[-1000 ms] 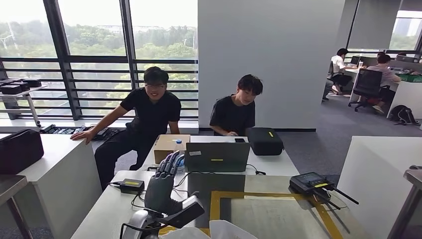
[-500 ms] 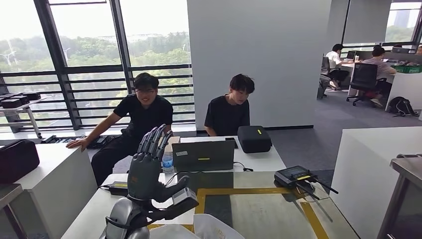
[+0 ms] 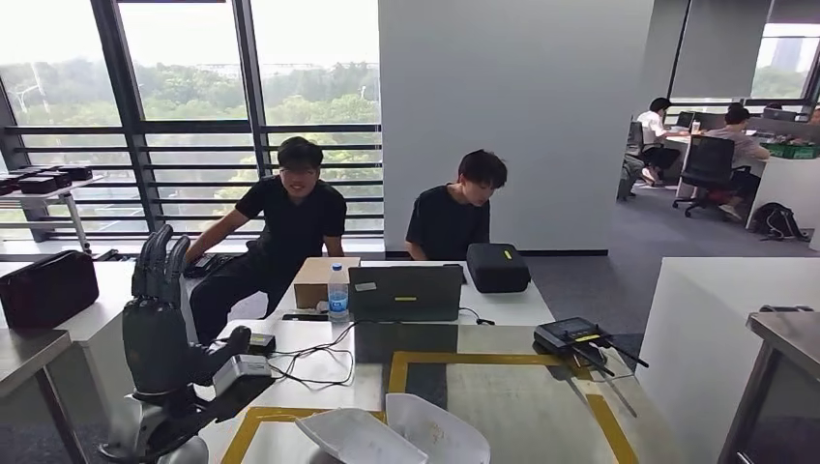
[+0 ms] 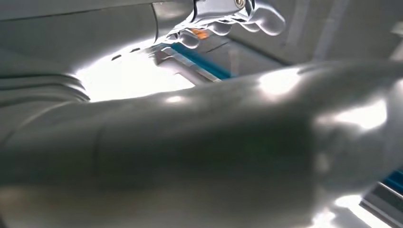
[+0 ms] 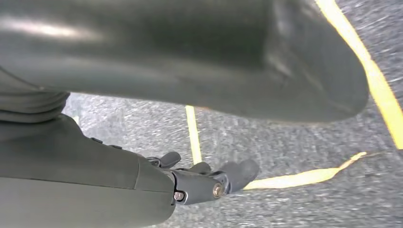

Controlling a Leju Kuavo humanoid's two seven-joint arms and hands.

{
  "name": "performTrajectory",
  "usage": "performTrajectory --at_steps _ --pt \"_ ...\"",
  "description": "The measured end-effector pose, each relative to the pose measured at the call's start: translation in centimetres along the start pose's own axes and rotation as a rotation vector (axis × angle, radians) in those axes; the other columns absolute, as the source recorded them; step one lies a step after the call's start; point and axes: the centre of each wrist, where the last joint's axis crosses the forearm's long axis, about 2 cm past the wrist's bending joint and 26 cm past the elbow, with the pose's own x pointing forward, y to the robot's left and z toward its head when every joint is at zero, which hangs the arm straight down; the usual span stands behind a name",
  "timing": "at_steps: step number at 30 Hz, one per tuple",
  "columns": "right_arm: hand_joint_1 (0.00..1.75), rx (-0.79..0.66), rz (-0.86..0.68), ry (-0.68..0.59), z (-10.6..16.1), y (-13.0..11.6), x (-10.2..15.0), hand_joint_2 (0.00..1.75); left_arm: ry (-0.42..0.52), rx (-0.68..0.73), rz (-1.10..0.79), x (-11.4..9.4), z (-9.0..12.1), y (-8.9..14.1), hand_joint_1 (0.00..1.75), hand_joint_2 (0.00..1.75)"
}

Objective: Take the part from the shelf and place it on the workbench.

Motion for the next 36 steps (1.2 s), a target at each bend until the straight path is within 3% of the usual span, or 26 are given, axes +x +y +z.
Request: performTrajectory --at_steps 11,16,21,36 --pt "0.0 -0.013 -0.017 -0.029 0.0 -0.1 0.2 0.0 0.301 0.101 0.271 -4.1 8.7 2.3 0.0 0.0" --pt "0.0 -0.021 -0.037 -0.025 0.0 -0.1 0.2 0.0 0.485 0.144 0.334 -4.9 14.4 2.9 0.0 0.0" --pt "0.0 -0.026 -0.045 0.003 0.0 -0.2 0.1 0.0 0.606 0.154 0.31 -4.2 19.6 3.3 0.0 0.0" --pt "0.0 -0.035 -0.031 -0.016 0.1 -0.6 -0.3 0.0 0.758 0.197 0.251 -2.0 26.1 4.8 0.0 0.0"
